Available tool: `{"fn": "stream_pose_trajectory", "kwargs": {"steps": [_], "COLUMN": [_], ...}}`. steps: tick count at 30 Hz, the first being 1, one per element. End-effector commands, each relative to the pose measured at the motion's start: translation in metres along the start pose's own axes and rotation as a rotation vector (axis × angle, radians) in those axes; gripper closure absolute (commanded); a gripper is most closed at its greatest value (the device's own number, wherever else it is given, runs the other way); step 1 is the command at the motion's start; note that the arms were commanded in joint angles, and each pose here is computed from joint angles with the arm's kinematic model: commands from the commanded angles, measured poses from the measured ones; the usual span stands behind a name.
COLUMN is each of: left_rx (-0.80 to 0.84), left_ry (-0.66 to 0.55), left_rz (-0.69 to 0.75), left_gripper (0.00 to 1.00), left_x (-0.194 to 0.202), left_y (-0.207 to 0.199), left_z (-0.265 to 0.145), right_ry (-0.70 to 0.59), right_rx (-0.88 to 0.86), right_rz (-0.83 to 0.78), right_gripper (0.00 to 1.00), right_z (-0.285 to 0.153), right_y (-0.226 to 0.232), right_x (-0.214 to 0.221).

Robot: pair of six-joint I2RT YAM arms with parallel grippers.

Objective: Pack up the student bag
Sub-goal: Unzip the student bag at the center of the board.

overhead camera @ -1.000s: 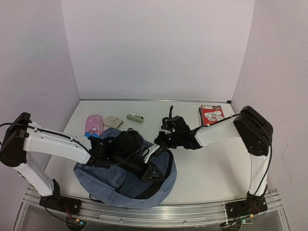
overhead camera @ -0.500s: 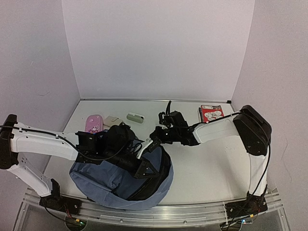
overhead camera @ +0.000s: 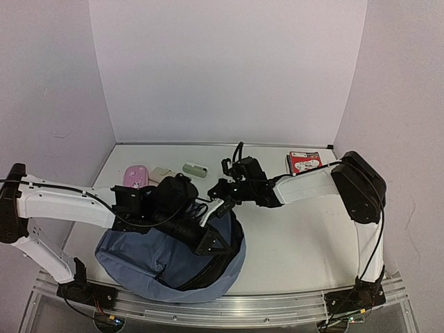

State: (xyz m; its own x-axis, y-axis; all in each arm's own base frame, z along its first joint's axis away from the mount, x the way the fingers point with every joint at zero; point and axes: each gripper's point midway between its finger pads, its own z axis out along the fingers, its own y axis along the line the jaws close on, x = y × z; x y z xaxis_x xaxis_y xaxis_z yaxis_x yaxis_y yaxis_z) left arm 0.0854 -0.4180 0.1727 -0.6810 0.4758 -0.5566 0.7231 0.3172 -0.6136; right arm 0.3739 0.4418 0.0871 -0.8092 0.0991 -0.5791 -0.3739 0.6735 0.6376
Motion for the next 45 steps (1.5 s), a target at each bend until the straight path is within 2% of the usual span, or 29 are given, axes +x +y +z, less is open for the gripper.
{"fn": "stream_pose_trajectory", "kwargs": {"steps": [1,13,22,27,30,34,36,38,41,43,45], "left_rx": [0.216,0.314,0.374,0.374,0.299,0.127,0.074,0.029,-0.068,-0.148,-0.236], "left_ry": [0.028,0.058,0.080,0.079,0.052,-0.028,-0.075,-0.128,-0.209,-0.258,-0.324], "left_rz": [0.100,0.138,0.148,0.143,0.122,0.077,0.054,0.041,0.005,-0.037,-0.113], "left_gripper": [1.00,1.00,1.00,1.00,0.99,0.81,0.63,0.51,0.33,0.27,0.23], "left_x": [-0.017,-0.020,-0.024,-0.025,-0.026,-0.034,-0.038,-0.045,-0.057,-0.064,-0.074], "left_y": [-0.053,-0.066,-0.073,-0.072,-0.060,-0.030,-0.021,-0.015,0.000,0.018,0.043], "left_z": [0.008,0.021,0.033,0.035,0.035,0.027,0.018,0.006,-0.014,-0.029,-0.049], "right_ry": [-0.086,-0.058,-0.069,-0.083,-0.106,-0.152,-0.179,-0.193,-0.214,-0.227,-0.238], "right_rx": [-0.119,-0.231,-0.251,-0.254,-0.238,-0.189,-0.176,-0.146,-0.093,-0.071,-0.054], "right_rz": [-0.016,-0.039,-0.036,-0.037,-0.048,-0.071,-0.078,-0.072,-0.041,-0.022,-0.008], "right_gripper": [1.00,1.00,1.00,1.00,1.00,1.00,1.00,0.97,0.68,0.62,0.51], "right_z": [0.006,0.020,0.025,0.026,0.018,-0.005,-0.020,-0.030,-0.041,-0.048,-0.055], "right_y": [0.032,0.057,0.063,0.065,0.065,0.063,0.065,0.060,0.048,0.042,0.037], "right_x": [-0.028,-0.024,-0.027,-0.032,-0.037,-0.046,-0.052,-0.052,-0.052,-0.053,-0.053]}}
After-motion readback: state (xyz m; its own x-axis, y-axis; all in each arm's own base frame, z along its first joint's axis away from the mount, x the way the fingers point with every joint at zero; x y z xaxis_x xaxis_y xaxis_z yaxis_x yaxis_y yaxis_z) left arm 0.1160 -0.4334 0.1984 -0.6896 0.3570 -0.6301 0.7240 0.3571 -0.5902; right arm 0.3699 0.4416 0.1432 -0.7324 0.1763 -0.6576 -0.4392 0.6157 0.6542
